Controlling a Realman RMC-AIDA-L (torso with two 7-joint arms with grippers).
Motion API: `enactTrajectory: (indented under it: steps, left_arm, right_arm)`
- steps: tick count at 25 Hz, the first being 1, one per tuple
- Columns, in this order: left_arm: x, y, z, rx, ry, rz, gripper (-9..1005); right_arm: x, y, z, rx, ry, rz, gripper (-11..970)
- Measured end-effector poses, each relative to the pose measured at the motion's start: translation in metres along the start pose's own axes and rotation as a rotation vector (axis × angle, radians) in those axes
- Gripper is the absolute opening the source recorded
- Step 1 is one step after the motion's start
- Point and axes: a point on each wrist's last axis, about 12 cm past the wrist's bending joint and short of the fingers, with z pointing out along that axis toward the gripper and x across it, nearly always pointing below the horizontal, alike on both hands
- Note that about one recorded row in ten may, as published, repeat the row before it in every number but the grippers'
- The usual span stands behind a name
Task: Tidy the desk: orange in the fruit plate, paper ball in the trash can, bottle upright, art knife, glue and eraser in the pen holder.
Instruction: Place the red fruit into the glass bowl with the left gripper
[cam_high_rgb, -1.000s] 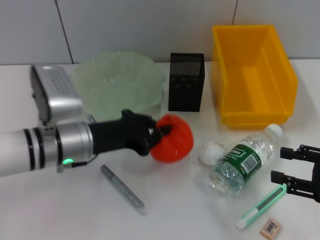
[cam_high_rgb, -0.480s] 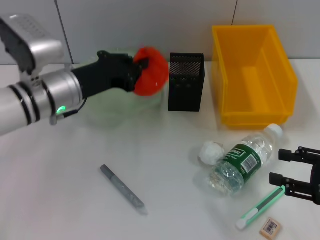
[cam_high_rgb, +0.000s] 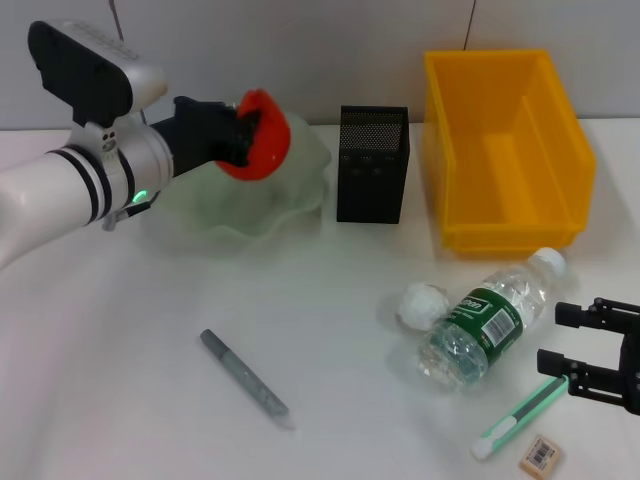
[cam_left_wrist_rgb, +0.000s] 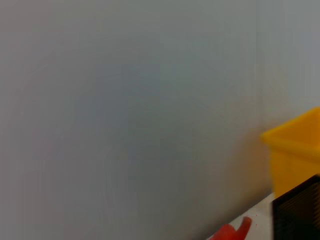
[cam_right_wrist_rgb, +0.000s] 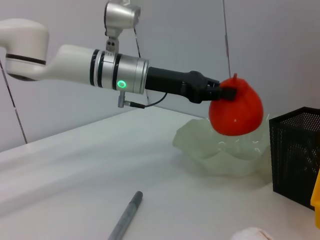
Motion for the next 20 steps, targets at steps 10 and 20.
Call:
enactTrajectory:
  steps: [10, 20]
  left_arm:
    - [0.02, 0.011, -0.007, -0.084, 0.066, -0.042, 137]
    - [0.018, 0.006, -0.006, -0.043, 0.05, -0.031, 261]
  right_arm:
    - [-0.002, -0.001, 0.002, -0.005, -0.003, -0.006, 687]
    - [-0.004, -0.002, 0.005, -0.011, -0.003, -0.007, 689]
